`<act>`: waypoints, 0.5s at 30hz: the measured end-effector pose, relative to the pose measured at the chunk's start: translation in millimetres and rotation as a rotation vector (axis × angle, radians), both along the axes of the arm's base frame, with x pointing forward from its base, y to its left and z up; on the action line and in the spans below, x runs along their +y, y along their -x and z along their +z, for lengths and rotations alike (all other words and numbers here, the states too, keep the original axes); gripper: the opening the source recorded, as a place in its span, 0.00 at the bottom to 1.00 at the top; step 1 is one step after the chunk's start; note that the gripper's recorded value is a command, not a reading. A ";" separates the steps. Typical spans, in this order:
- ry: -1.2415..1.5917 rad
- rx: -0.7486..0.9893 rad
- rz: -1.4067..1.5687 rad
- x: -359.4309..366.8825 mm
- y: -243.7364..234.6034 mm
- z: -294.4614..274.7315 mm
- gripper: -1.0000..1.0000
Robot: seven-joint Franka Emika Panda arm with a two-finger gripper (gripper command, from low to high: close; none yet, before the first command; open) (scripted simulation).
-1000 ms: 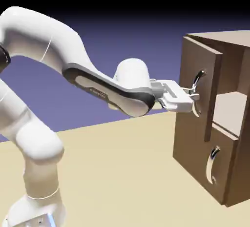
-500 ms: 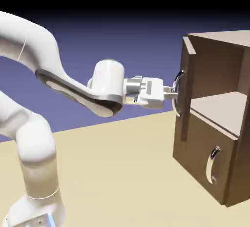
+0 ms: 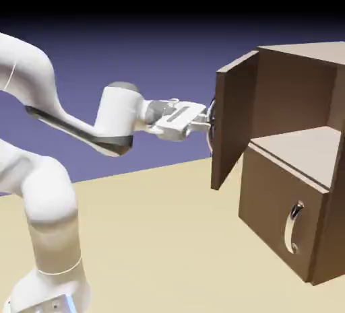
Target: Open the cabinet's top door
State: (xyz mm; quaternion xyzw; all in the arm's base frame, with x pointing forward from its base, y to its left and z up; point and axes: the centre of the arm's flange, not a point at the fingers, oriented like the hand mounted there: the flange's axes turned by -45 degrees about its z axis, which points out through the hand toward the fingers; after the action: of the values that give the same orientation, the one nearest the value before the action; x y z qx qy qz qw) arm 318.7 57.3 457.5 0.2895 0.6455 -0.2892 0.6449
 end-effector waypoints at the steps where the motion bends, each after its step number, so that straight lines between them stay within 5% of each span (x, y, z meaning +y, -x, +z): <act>1: 0.000 0.000 -0.022 6.7 1.7 0.0 0.00; 15: 0.001 0.000 -0.378 120.0 8.2 -0.1 0.00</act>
State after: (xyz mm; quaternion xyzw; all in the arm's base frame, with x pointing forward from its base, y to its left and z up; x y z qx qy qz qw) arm 310.5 177.3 457.4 0.4054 0.5795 -0.4055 0.5792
